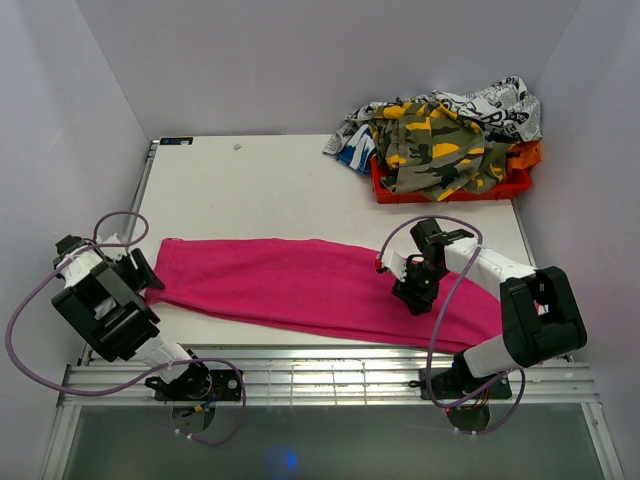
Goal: Fold and stack the trousers
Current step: Fold the trousers
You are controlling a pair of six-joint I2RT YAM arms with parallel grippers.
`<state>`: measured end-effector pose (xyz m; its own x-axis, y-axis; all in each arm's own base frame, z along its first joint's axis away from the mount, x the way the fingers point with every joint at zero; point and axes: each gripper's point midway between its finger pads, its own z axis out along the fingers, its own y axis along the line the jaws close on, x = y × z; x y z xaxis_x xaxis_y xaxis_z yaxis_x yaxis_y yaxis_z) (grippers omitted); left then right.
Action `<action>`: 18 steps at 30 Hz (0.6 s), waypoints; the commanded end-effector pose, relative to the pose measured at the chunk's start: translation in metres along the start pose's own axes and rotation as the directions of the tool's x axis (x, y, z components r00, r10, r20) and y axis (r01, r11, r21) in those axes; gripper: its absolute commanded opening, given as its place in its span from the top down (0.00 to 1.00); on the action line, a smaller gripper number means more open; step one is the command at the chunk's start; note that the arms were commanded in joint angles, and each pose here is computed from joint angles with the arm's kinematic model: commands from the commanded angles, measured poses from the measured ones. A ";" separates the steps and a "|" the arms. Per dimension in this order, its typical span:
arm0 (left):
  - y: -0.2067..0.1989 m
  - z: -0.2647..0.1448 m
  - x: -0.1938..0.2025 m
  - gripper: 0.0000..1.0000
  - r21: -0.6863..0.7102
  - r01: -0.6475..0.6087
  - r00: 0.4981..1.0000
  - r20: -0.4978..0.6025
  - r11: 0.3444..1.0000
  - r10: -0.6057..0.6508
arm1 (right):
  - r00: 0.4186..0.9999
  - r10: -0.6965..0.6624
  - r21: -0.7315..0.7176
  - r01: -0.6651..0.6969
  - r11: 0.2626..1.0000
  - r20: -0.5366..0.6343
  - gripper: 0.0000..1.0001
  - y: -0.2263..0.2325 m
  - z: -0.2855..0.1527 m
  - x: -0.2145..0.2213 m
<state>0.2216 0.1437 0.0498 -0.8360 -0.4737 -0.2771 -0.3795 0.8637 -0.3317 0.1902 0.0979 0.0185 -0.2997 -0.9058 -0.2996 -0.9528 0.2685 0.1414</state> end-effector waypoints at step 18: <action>0.003 0.008 -0.002 0.28 0.035 0.173 0.984 0.031 0.984 -0.174 | 0.991 -0.011 0.050 0.017 0.999 -0.134 0.43 -0.013 0.005 0.028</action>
<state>0.2167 0.1562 0.0467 -0.7658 -0.5868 -0.2633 -0.5043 0.8019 -0.3203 0.1930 0.0934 0.0181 -0.2874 -0.9155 -0.2814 -0.9571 0.2633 0.1209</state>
